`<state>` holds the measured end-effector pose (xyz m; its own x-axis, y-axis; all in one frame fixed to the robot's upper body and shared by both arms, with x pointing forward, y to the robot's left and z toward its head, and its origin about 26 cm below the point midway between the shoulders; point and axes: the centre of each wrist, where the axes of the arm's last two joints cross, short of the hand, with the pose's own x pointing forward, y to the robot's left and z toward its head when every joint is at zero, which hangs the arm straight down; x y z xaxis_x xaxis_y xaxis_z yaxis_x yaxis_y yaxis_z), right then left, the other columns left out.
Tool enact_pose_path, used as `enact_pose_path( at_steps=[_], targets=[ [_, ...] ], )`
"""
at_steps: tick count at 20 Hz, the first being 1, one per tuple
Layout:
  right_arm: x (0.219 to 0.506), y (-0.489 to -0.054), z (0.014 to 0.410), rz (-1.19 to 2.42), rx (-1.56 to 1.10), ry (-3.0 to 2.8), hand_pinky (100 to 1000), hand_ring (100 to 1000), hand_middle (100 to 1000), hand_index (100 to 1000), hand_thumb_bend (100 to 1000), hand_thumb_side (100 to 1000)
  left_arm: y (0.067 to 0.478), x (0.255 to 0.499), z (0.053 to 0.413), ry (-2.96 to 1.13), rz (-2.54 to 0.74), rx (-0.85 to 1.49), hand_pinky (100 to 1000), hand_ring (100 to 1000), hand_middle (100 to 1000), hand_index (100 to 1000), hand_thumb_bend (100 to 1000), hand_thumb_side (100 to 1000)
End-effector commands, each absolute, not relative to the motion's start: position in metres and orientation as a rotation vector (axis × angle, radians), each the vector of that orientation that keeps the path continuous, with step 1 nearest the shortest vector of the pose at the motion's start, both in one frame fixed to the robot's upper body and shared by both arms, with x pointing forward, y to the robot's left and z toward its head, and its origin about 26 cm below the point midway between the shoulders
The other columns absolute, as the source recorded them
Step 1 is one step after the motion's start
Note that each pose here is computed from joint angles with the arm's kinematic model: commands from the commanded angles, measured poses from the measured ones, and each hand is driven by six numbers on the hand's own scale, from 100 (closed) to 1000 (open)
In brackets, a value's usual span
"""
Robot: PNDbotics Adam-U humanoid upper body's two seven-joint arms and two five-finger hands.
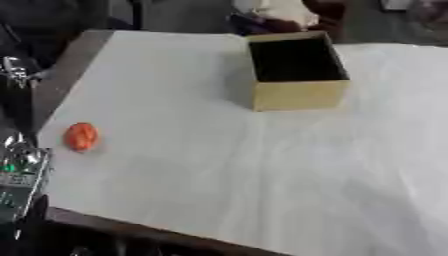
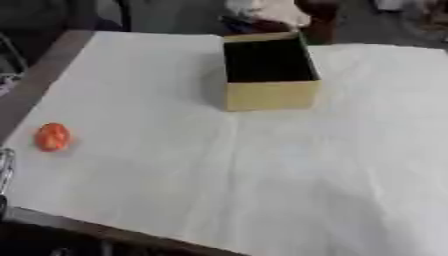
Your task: Pick up objects on the table and place them in the box.
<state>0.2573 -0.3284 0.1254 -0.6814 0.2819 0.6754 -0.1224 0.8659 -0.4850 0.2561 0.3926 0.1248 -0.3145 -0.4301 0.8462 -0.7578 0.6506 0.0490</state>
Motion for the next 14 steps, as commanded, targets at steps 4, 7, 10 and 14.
enact_pose_path(
  at_steps=[4,7,10,14],
  targets=[
    [0.257,-0.331,0.131,0.668,-0.131,-2.241,721,1000,744,963,100,470,0.394,0.257,0.136,-1.961,0.361,0.972,812,606,563,813,100,793],
    [0.257,-0.330,0.131,0.669,-0.129,-2.241,721,1000,744,963,100,470,0.395,0.256,0.139,-1.935,0.285,1.004,813,609,567,816,100,788],
    [0.257,-0.331,0.131,0.670,-0.131,-2.239,721,1000,744,963,100,470,0.397,0.254,0.142,-1.901,0.196,1.041,813,612,571,816,100,765],
    [0.257,-0.331,0.130,0.675,-0.131,-2.237,721,1000,744,964,100,470,0.406,0.249,0.147,-1.734,-0.094,1.122,805,623,589,820,100,731]
  ],
)
